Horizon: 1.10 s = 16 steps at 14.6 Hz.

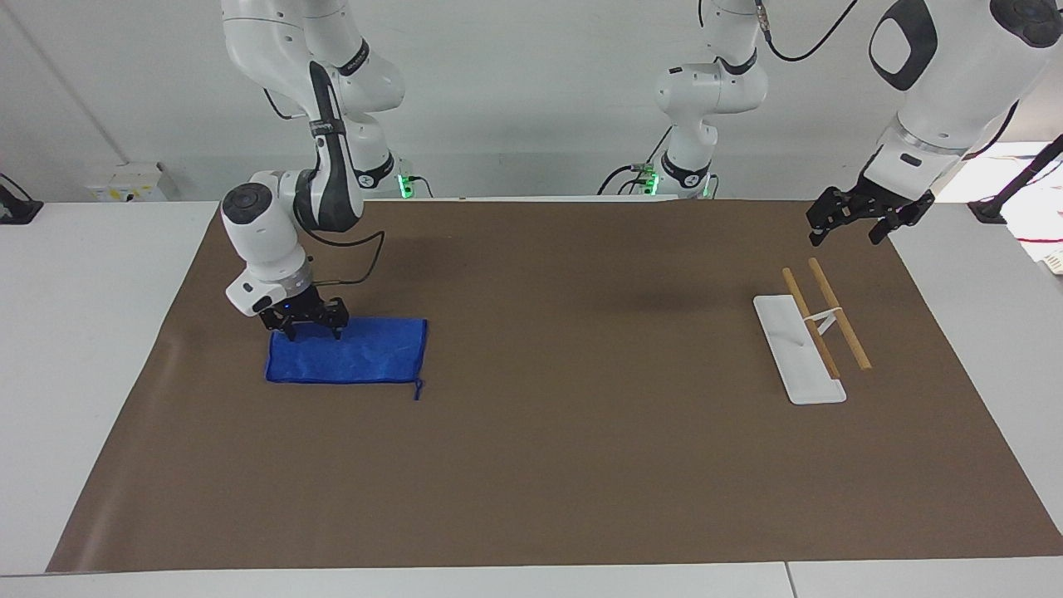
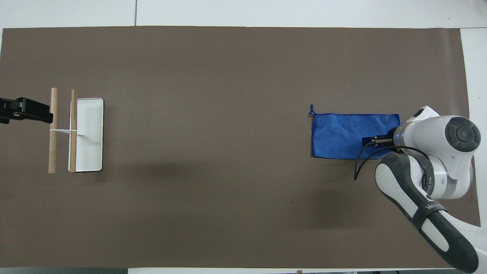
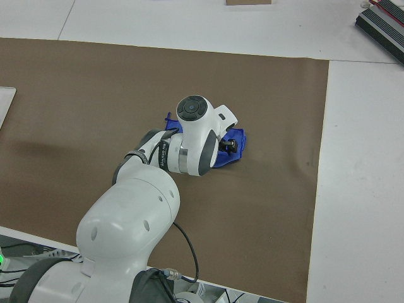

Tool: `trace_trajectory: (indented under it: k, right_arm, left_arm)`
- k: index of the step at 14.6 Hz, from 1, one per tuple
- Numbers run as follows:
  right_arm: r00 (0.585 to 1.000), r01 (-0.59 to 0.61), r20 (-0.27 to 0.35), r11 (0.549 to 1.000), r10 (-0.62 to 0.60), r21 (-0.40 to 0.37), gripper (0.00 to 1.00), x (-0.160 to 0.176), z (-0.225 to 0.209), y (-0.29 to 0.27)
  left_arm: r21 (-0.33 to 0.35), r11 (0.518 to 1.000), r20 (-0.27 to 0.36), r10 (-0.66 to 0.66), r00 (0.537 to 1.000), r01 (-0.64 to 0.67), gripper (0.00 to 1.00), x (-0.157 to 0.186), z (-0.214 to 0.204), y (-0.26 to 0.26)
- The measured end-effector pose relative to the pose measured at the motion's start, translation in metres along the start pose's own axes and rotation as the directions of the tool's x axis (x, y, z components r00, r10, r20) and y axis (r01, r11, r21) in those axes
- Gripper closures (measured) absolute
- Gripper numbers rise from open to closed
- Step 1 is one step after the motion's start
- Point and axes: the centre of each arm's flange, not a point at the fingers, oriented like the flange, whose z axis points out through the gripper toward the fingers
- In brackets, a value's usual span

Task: Right arm passes towel to left arm to hang
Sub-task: 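Reach the right gripper to the blue towel and grasp its edge, then lift the blue towel with the right gripper toward the wooden rack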

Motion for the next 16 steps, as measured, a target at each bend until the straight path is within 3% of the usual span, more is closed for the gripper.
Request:
trace_trajectory:
  k: [2, 3, 8, 10, 14, 16]
  right_arm:
    - [1.000, 0.004, 0.008, 1.000, -0.004, 0.000, 0.14, 0.000, 0.006, -0.001]
    - [1.000, 0.006, 0.009, 1.000, -0.006, 0.000, 0.22, -0.001, 0.007, -0.002]
    - [1.000, 0.008, -0.004, 1.000, -0.008, 0.000, 0.79, 0.001, 0.001, -0.003]
    - [1.000, 0.008, 0.008, 1.000, -0.008, 0.001, 0.94, 0.002, 0.000, -0.003]
    - [0.996, -0.015, 0.086, 0.999, 0.011, 0.046, 0.94, 0.029, -0.046, -0.012]
    - [0.996, -0.043, 0.082, 0.994, 0.036, 0.098, 0.94, 0.050, -0.090, -0.026]
  left_arm:
    - [0.000, 1.000, 0.000, 0.000, 1.000, 0.000, 0.00, 0.000, 0.000, 0.000]
    - [0.000, 1.000, 0.000, 0.000, 1.000, 0.000, 0.00, 0.000, 0.000, 0.000]
    - [0.000, 1.000, 0.000, 0.000, 1.000, 0.000, 0.00, 0.000, 0.000, 0.000]
    - [0.000, 1.000, 0.000, 0.000, 1.000, 0.000, 0.00, 0.000, 0.000, 0.000]
    - [0.000, 1.000, 0.000, -0.001, 1.000, 0.001, 0.00, 0.000, 0.000, 0.000]
    - [0.000, 1.000, 0.000, -0.001, 1.000, 0.001, 0.00, 0.000, 0.000, 0.000]
